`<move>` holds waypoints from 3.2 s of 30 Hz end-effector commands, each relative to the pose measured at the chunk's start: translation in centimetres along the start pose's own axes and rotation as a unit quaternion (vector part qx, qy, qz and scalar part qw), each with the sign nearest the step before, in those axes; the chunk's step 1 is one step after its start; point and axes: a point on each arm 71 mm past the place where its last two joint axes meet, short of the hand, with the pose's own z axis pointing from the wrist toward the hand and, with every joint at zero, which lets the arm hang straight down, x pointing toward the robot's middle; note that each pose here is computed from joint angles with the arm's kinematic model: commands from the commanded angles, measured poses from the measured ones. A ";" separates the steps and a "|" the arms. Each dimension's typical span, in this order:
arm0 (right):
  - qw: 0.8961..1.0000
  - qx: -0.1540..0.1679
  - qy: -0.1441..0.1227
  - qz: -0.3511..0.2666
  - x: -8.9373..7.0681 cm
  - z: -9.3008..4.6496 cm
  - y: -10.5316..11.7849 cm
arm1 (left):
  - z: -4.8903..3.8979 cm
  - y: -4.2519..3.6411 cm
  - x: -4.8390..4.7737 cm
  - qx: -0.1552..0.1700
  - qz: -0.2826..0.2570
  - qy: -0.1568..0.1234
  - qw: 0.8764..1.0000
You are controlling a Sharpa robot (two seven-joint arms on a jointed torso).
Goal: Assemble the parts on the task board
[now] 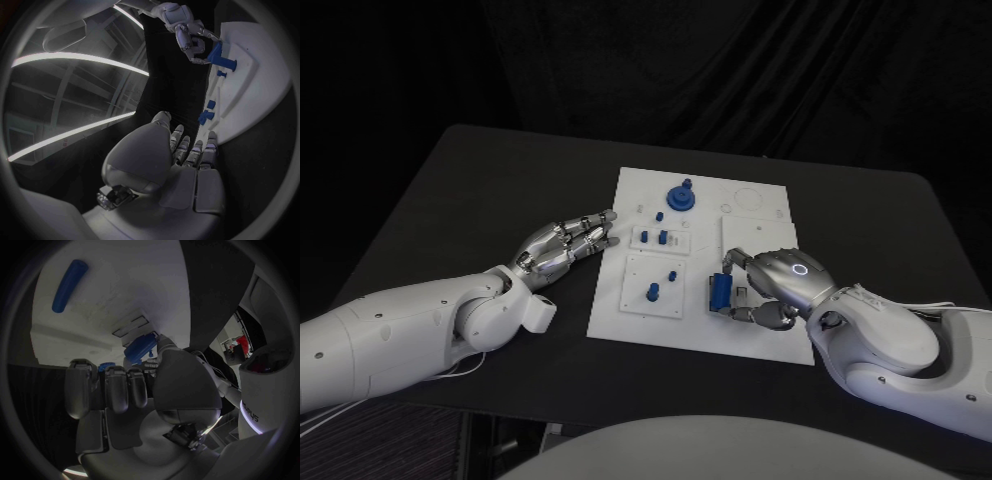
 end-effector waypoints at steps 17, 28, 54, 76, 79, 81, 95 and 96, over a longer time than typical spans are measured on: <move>1.000 -0.008 -0.014 0.020 -0.3 -0.6 -0.2 | -0.08 0.18 0.14 -0.001 -0.008 0.006 1.000; 1.000 -0.011 -0.016 0.023 -0.4 -0.8 -0.1 | -0.12 0.23 0.12 -0.001 -0.008 0.006 1.000; 0.999 0.008 -0.026 0.029 -0.5 -0.8 -0.4 | -0.16 0.31 0.17 -0.002 -0.009 0.006 1.000; 0.998 0.003 -0.040 0.039 -0.8 -1.3 -0.2 | -0.20 0.37 0.21 -0.005 -0.010 0.008 1.000; 0.999 0.006 -0.037 0.039 -0.8 -1.3 -0.2 | -0.21 0.38 0.21 -0.006 -0.010 0.008 1.000; 0.999 0.011 -0.033 0.038 -0.7 -1.4 -0.2 | -0.22 0.38 0.20 -0.006 -0.010 0.008 1.000; 0.999 0.030 -0.027 0.026 -0.4 -1.1 -0.5 | -0.19 0.45 0.22 -0.009 -0.011 0.009 1.000; 0.999 0.031 -0.026 0.025 -0.4 -1.1 -0.5 | -0.19 0.45 0.21 -0.009 -0.011 0.009 1.000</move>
